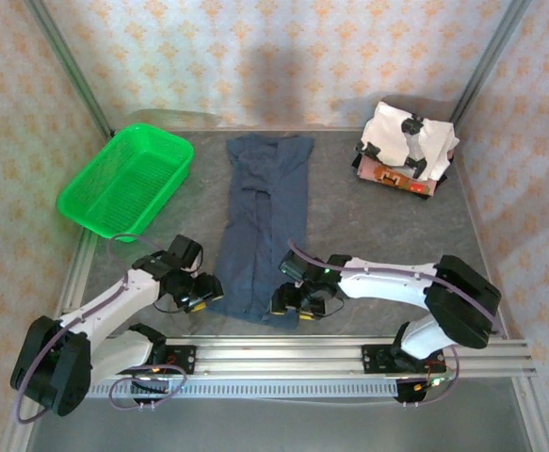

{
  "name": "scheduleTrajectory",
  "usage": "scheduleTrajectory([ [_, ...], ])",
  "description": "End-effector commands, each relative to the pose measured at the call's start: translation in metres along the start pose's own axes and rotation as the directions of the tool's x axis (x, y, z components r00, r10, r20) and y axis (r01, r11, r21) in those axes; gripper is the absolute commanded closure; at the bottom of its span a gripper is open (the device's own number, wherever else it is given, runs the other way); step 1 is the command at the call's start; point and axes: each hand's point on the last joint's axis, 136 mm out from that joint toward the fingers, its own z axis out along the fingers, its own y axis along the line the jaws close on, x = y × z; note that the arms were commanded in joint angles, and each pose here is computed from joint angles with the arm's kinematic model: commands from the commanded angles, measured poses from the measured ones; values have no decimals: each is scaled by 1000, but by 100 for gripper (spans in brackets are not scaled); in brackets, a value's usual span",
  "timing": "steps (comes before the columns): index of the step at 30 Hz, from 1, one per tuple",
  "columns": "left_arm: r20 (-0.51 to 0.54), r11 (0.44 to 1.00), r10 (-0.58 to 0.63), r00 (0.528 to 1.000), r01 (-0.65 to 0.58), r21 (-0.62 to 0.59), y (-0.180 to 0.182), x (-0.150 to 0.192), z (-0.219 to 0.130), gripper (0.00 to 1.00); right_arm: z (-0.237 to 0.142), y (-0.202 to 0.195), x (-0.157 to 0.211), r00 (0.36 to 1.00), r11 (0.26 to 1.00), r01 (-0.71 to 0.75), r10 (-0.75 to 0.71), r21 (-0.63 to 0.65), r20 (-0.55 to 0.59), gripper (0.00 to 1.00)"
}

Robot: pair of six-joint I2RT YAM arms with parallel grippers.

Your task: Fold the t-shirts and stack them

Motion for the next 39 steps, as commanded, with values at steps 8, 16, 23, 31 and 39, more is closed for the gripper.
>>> scheduleTrajectory([
  [8,8,998,22,1000,-21,-51,11,-4,13,58,16,-3,-5,999,999,-27,26,33,29,38],
  [16,4,999,30,1000,-30,-25,5,-2,18,82,23,-11,-3,999,996,-51,50,78,8,52],
  [23,5,999,44,999,-44,-26,9,6,11,96,19,-10,-3,999,995,-43,42,92,12,79],
  [31,9,997,78,997,-77,-19,1,17,6,98,5,-9,1,1000,995,-22,22,102,3,100],
  [39,32,994,107,994,-106,-28,-13,26,-18,99,-21,-21,12,1000,991,-17,16,133,11,100],
])
